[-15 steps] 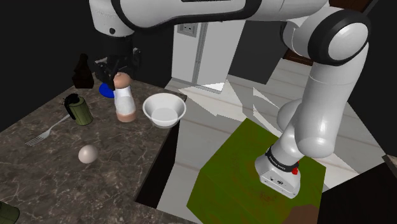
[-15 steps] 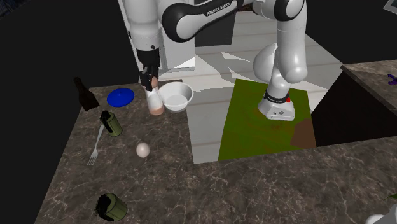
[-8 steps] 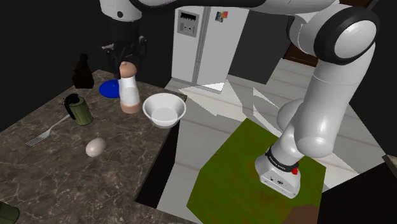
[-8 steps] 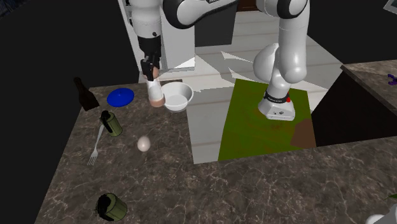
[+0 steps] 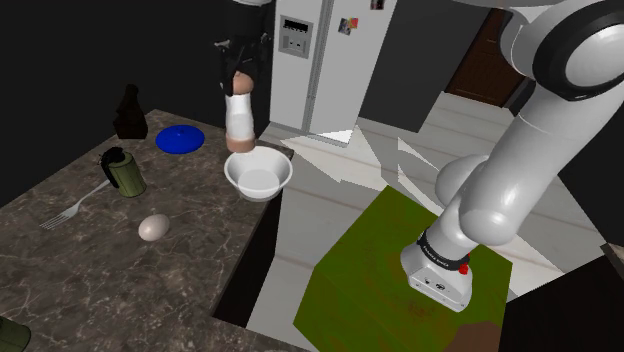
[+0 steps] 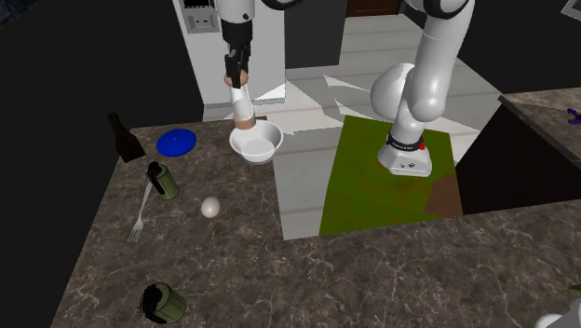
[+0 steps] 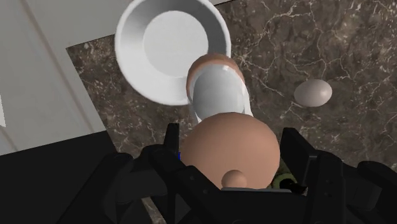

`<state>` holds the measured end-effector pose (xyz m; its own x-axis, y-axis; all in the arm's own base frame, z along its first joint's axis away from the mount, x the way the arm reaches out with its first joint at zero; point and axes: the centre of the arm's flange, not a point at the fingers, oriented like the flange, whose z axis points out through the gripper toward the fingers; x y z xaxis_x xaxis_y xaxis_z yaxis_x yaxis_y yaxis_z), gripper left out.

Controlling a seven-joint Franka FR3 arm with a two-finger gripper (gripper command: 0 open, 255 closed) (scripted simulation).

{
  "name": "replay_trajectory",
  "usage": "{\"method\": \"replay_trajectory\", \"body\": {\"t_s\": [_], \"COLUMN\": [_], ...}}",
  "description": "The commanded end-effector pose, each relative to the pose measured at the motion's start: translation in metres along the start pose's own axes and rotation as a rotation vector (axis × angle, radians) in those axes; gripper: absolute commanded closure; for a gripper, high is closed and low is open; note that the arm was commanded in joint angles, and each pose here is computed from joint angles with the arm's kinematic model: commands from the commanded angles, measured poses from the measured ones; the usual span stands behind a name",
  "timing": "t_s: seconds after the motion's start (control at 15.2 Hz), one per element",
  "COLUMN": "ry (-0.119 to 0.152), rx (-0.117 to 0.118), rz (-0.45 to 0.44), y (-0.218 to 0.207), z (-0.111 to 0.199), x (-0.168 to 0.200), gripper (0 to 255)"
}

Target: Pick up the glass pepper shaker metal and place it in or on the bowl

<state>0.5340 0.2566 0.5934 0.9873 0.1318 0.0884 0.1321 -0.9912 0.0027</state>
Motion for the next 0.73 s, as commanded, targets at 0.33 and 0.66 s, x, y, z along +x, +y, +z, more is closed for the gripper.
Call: {"method": "replay_trajectory", "body": {"t_s": [0.33,0.66], "ry": [0.0,0.0], "rx": [0.0,0.0], "rz": [-0.001,-0.001], "y": [0.064,0.064], "z": [-0.016,0.01], "x": [-0.013,-0.016], "gripper": [255,255]}}
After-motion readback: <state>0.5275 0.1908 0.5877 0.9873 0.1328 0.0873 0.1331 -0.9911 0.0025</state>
